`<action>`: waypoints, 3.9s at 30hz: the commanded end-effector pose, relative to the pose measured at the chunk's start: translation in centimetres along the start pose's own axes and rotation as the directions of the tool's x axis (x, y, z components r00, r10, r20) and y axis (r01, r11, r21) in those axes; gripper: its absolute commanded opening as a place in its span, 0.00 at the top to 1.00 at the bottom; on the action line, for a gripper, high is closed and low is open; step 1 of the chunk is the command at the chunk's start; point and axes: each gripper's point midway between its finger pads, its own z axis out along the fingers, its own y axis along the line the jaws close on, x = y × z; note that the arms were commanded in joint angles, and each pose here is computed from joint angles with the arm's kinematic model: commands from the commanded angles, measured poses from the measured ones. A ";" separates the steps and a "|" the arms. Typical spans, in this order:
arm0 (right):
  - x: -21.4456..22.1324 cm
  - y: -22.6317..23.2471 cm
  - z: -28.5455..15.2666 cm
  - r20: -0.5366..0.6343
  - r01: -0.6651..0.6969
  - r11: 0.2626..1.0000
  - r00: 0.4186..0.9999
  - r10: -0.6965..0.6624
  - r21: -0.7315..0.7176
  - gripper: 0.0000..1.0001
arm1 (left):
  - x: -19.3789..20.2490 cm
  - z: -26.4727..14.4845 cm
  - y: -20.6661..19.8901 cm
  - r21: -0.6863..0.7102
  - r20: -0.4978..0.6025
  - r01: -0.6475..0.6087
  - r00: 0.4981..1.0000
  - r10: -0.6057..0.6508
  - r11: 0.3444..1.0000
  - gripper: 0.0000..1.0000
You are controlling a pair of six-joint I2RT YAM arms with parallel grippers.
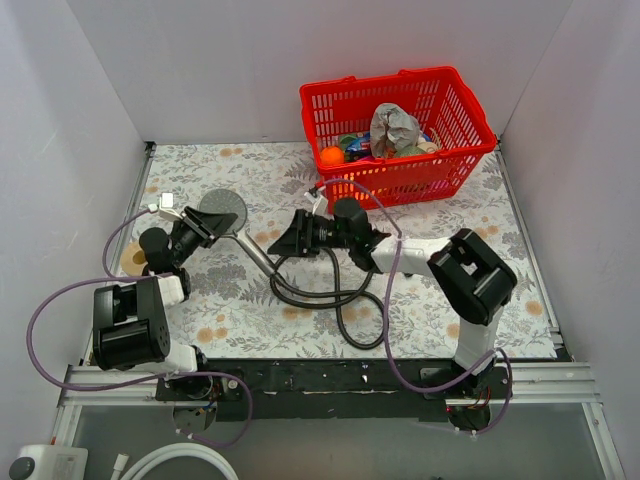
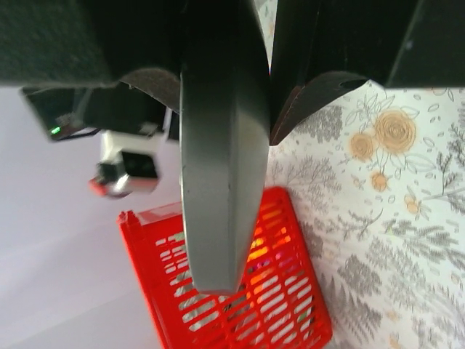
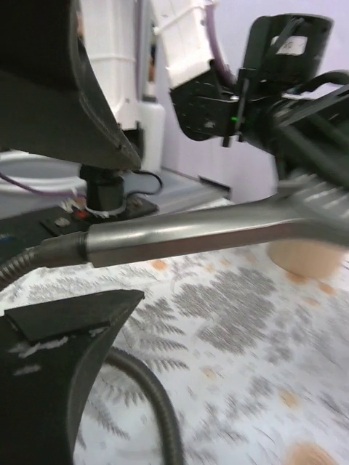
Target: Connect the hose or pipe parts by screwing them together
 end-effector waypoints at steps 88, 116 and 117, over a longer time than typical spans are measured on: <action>-0.1 0.7 -41.7 0.525 -0.465 0.248 0.711 -0.468 0.850 0.72 | 37.1 4.3 1.1 0.564 -0.769 -0.610 -0.141 0.624 0.557 0.69; 1.3 -5.3 -37.8 0.501 -0.437 0.246 0.778 -0.379 0.865 0.34 | 36.8 1.8 -2.7 0.801 -0.572 -0.421 -0.325 0.753 0.426 0.30; 1.3 -5.5 -37.9 0.492 -0.430 0.241 0.783 -0.380 0.870 0.34 | 37.0 1.8 -2.8 0.786 -0.592 -0.425 -0.309 0.745 0.448 0.32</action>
